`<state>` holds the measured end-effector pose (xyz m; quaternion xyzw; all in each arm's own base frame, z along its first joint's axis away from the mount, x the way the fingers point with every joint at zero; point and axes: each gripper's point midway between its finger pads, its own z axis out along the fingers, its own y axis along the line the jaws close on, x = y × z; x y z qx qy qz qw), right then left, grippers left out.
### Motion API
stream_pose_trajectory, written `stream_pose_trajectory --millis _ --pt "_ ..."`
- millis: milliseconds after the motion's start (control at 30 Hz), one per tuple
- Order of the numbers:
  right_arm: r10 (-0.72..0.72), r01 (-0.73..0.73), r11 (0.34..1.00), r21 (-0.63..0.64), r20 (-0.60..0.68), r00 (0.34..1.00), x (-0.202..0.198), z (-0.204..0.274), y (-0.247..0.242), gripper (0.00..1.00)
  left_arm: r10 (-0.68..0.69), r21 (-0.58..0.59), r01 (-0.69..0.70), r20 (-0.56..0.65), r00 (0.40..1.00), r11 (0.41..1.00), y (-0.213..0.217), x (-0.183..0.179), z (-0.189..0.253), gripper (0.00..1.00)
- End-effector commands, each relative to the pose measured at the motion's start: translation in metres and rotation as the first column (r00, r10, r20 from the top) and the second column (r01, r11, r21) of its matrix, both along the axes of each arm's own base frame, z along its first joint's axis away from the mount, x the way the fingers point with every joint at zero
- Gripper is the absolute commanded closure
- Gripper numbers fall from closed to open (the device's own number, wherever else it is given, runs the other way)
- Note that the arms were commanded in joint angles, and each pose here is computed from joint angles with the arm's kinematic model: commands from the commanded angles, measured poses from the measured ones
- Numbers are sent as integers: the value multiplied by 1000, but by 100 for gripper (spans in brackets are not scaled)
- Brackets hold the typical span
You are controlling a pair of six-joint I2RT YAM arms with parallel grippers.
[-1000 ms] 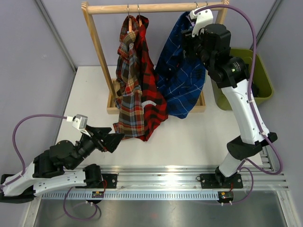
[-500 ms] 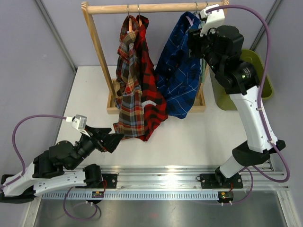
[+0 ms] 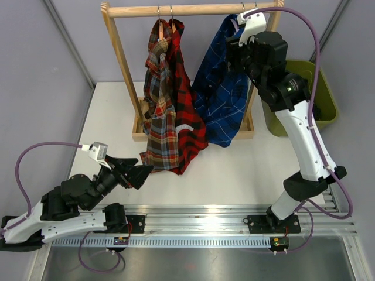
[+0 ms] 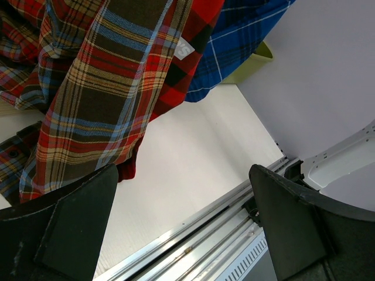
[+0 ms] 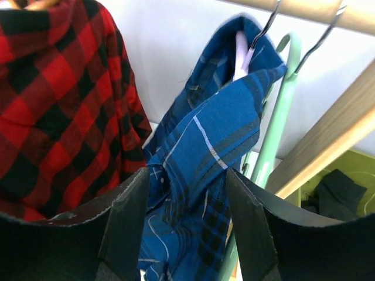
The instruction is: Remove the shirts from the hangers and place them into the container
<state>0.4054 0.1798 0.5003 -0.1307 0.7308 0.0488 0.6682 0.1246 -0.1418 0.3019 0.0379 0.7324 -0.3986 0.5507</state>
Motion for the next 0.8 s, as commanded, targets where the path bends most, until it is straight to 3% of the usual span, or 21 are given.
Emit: stream_pose_trajectory --millis 0,67,233,300,500,767 --pt "-37 36 999 -12 -15 999 15 -11 -1 39 32 -40 -32 -1 999 999 4 3 6 1" --pt "-40 40 999 -1 -24 999 18 -15 0 41 35 -47 -35 -2 999 998 7 3 6 1" --pt "-35 36 999 15 -49 998 23 -22 4 60 37 -57 -37 -3 999 998 11 2 6 1" --pt "-36 37 999 14 -58 998 24 -23 5 60 42 -59 -42 -4 999 997 12 2 5 1" --pt "-60 60 998 5 -59 996 25 -22 1 38 39 -67 -39 -6 999 997 14 1 4 1" --pt "-156 155 988 -22 -39 987 26 -18 -18 30 38 -75 -38 -7 999 996 16 0 5 1"
